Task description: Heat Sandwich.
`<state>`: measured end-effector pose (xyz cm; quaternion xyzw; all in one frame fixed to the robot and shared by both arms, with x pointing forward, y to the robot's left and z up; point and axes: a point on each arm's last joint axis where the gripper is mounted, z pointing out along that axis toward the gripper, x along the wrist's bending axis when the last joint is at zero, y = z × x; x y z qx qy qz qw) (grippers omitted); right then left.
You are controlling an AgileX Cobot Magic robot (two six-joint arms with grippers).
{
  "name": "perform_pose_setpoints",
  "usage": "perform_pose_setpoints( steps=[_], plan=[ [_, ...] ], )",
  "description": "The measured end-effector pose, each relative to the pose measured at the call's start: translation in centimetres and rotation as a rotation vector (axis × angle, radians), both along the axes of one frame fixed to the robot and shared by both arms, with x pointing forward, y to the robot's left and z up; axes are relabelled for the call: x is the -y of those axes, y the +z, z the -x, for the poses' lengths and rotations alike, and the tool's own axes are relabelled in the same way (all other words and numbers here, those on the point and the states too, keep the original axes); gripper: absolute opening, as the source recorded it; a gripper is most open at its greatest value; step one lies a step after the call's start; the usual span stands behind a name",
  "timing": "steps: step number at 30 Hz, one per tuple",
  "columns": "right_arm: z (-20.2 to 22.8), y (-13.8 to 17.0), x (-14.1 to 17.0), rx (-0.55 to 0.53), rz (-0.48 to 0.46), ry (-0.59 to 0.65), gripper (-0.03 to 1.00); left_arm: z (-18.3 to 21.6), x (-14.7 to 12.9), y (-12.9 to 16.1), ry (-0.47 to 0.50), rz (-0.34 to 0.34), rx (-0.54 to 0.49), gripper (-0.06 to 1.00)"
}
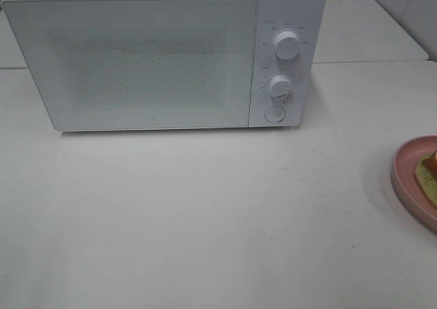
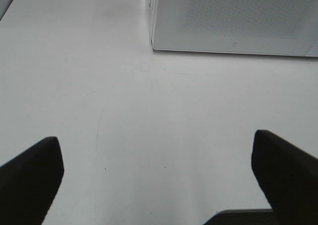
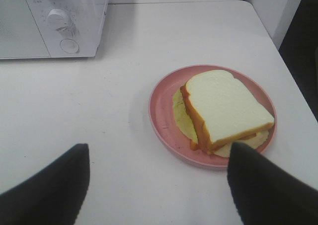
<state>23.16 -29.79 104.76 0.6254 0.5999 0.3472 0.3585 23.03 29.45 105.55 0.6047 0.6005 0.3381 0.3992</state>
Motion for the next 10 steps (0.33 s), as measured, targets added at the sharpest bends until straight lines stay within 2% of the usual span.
perform_pose_setpoints(
  steps=[10],
  plan=[
    [0.0,0.0,0.0,0.0,0.0,0.0,0.75,0.0,0.0,0.0,0.0,0.0,0.0,0.96]
  ],
)
